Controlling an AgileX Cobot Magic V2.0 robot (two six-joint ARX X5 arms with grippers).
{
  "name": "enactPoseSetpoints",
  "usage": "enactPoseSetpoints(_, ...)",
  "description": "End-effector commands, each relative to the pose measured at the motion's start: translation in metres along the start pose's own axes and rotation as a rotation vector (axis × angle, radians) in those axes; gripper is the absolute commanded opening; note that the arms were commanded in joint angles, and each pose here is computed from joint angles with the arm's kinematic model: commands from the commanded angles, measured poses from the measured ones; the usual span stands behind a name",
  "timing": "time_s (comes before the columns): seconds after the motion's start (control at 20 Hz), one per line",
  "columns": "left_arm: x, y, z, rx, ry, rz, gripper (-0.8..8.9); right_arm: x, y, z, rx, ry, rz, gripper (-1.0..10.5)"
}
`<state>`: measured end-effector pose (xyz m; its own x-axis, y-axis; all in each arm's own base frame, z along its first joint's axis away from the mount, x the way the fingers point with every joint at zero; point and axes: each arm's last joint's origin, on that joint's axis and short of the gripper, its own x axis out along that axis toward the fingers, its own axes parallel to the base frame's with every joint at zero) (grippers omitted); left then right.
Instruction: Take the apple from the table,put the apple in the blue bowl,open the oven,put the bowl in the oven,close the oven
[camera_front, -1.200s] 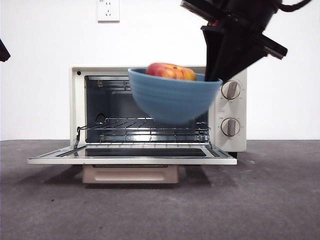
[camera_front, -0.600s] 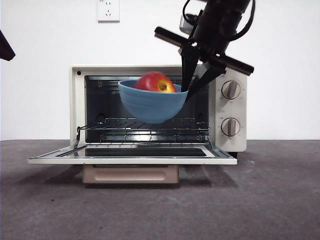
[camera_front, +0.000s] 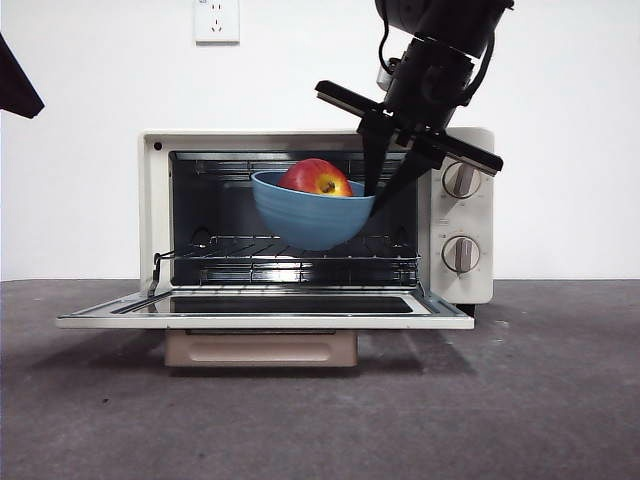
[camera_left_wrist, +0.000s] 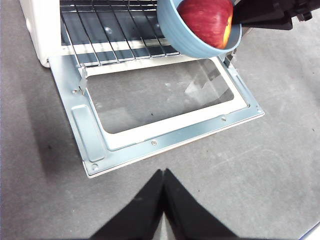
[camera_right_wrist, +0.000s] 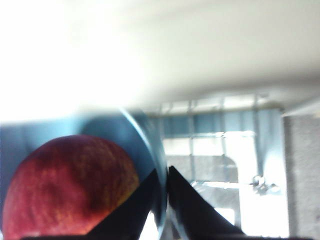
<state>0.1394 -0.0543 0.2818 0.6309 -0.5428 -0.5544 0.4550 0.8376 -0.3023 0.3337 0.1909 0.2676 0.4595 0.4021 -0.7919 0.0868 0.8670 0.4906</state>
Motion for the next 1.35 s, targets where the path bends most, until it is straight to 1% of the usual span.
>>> enactPoseSetpoints(0.05, 0.000, -0.001, 0.002, 0.023, -0.005, -0.009, 0.07, 0.001, 0.004, 0.008, 0.031, -0.039, 0.008, 0.0)
enactPoseSetpoints(0.25, 0.000, -0.001, 0.002, 0.023, -0.005, -0.009, 0.07, 0.001, -0.003, 0.014, 0.052, -0.056, -0.004, 0.0)
enactPoseSetpoints(0.6, 0.000, -0.001, 0.002, 0.023, -0.005, -0.009, 0.07, 0.003, -0.002, 0.016, 0.050, -0.076, -0.002, 0.0)
enactPoseSetpoints(0.7, 0.000, -0.001, 0.002, 0.022, -0.004, -0.009, 0.07, 0.003, -0.002, 0.016, 0.049, -0.076, -0.002, 0.5)
enactPoseSetpoints(0.8, 0.000, -0.001, 0.002, 0.023, -0.004, -0.009, 0.07, 0.003, -0.001, 0.015, 0.047, -0.075, -0.001, 1.3)
enactPoseSetpoints(0.95, 0.000, -0.001, 0.002, 0.023, -0.004, -0.009, 0.07, 0.004, 0.001, 0.014, 0.031, -0.076, 0.004, 1.4)
enactPoseSetpoints(1.2, 0.000, -0.001, 0.002, 0.021, 0.000, -0.008, 0.07, 0.001, 0.008, 0.012, -0.021, -0.100, 0.025, 1.4)
enactPoseSetpoints(1.35, 0.000, -0.001, 0.002, 0.021, 0.000, -0.008, 0.07, -0.006, 0.010, 0.012, -0.029, -0.114, 0.037, 1.4)
